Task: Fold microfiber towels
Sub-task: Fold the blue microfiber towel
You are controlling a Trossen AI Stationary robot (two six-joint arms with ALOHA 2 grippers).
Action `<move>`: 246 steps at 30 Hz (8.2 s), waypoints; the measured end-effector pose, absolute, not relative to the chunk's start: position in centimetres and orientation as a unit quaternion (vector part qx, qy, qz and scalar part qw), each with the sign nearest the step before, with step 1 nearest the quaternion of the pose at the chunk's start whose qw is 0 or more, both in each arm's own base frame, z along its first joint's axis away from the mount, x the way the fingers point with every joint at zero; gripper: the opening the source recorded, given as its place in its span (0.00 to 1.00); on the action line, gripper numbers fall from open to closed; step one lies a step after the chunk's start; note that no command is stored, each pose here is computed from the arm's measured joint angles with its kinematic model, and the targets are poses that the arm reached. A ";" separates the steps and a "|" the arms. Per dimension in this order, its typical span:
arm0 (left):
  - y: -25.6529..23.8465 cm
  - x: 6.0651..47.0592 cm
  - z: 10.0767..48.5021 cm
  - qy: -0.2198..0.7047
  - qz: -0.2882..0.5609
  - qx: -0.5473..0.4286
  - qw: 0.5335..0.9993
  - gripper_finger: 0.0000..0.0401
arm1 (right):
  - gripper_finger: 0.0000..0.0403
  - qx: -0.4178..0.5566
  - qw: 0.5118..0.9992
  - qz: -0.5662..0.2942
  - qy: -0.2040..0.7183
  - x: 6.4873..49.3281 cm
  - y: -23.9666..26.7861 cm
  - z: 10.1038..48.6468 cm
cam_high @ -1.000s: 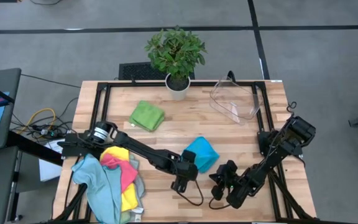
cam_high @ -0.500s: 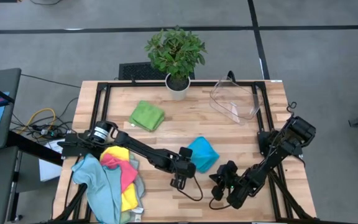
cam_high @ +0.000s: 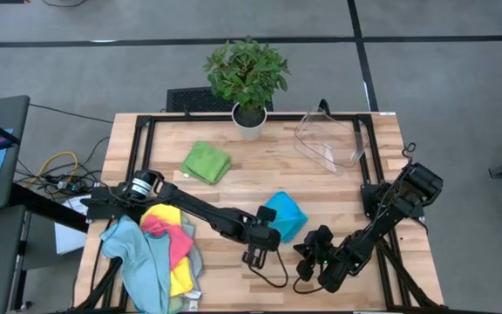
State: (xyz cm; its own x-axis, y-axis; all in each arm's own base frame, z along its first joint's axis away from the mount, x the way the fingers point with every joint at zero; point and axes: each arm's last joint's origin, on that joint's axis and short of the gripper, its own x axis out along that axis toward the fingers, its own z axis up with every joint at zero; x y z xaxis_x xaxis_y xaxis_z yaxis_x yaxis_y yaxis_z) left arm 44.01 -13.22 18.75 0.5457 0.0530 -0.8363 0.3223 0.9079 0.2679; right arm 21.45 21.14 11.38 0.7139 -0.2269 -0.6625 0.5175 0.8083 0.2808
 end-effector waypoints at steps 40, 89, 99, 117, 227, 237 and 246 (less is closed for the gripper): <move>-1.7 48.1 17.8 0.392 0.009 0.114 0.913 0.01 | 0.11 0.235 0.885 -0.296 0.272 20.5 16.0 17.6; -0.6 49.2 16.7 0.353 0.084 0.058 0.930 0.01 | 0.15 0.124 0.888 -0.142 0.419 17.7 10.8 13.1; -0.6 49.2 16.7 0.353 0.088 0.045 0.931 0.01 | 0.16 0.136 0.877 -0.152 0.436 16.9 11.0 13.1; -0.3 48.7 17.9 0.367 0.082 0.039 0.926 0.46 | 0.16 0.135 0.873 -0.153 0.443 16.8 11.1 12.9; 0.9 45.3 11.8 0.466 0.077 -0.294 0.831 0.24 | 0.40 0.393 0.731 -0.347 0.436 21.7 10.5 12.4; 2.6 44.6 12.5 0.472 0.106 -0.337 0.808 0.02 | 0.37 0.392 0.777 -0.332 0.362 19.2 9.4 17.5; 4.6 41.8 15.3 0.514 0.211 -0.282 0.782 0.01 | 0.39 0.423 0.769 -0.358 0.318 18.1 9.6 17.7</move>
State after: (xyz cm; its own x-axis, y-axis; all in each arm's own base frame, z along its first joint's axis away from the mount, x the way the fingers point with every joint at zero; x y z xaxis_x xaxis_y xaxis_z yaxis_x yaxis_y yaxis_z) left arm 41.85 4.57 15.25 0.3828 0.0416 -0.9229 -0.6202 0.7520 -0.2233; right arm 18.13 9.62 17.71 0.5418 -0.2819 -0.7918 0.8196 0.3861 0.4233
